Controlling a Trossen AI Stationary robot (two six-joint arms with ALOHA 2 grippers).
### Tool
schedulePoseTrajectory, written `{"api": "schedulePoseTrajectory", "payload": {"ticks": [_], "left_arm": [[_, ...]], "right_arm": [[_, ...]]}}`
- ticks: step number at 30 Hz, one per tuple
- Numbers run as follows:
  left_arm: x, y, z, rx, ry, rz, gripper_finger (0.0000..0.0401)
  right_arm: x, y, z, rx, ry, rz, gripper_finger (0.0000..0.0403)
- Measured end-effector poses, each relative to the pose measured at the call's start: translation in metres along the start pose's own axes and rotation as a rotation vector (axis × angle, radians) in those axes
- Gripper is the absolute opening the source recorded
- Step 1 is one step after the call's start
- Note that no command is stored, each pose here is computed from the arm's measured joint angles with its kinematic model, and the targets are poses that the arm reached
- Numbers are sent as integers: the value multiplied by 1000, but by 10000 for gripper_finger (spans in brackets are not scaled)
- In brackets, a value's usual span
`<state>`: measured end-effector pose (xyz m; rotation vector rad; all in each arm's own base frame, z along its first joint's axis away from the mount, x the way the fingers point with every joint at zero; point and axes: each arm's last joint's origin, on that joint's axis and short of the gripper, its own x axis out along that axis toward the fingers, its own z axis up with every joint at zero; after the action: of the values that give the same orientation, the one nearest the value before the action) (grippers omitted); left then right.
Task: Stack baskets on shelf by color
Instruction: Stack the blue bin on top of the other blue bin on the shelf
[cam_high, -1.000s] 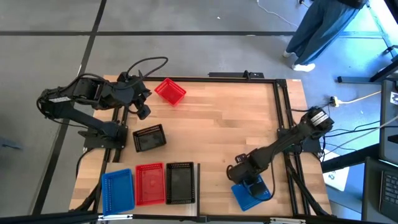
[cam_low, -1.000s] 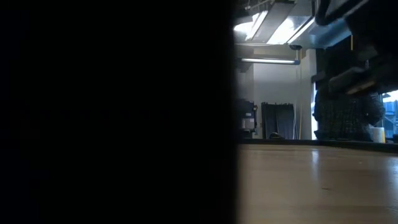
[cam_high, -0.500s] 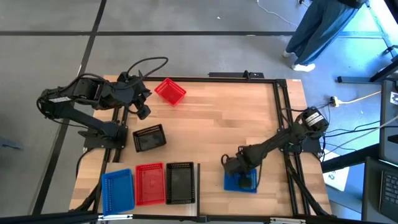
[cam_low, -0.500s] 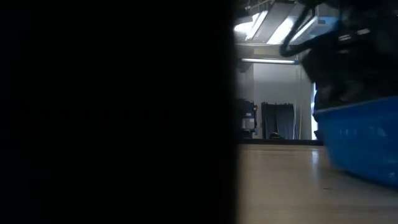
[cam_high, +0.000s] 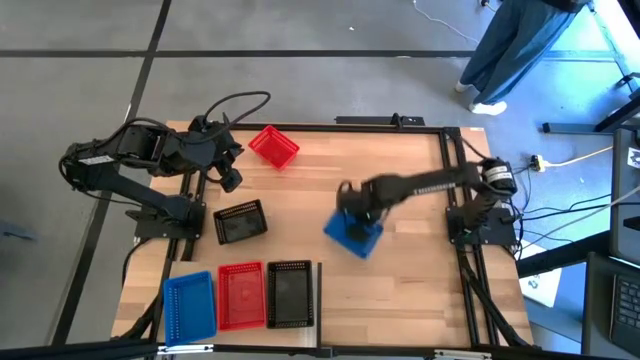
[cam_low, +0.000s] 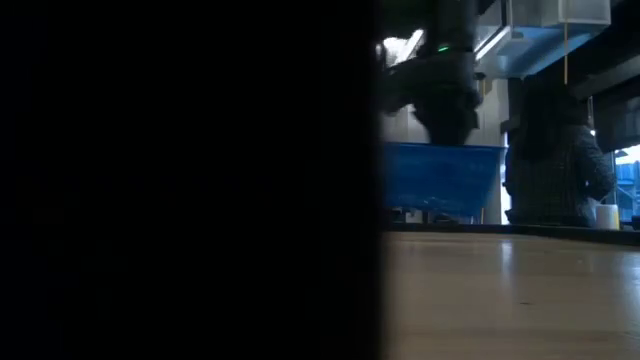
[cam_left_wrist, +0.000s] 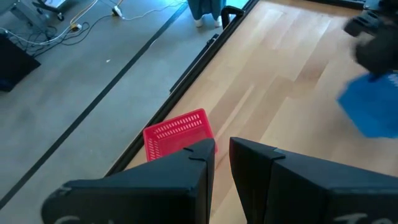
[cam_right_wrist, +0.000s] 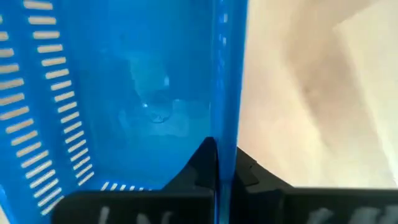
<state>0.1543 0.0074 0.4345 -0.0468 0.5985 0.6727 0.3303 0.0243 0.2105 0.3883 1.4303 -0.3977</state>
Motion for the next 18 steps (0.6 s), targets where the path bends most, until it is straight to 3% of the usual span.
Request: {"api": "schedulePoseTrajectory", "payload": {"ticks": [4,8,10,13,18], "left_arm": [[0,0,0,0,5,-15,41],[0,-1,0,0,9,-25,41],[0,-1,0,0,9,-26,41],[0,-1,0,0,10,-28,41],[0,-1,0,0,10,-28,41]], "right_arm": [[-10,-35,31,226,-57,25,1],[-14,-69,59,454,-128,155,1],[-16,-84,71,504,-174,229,1],[-16,-101,87,555,-283,251,0],[-8,-112,94,609,-291,250,0]]}}
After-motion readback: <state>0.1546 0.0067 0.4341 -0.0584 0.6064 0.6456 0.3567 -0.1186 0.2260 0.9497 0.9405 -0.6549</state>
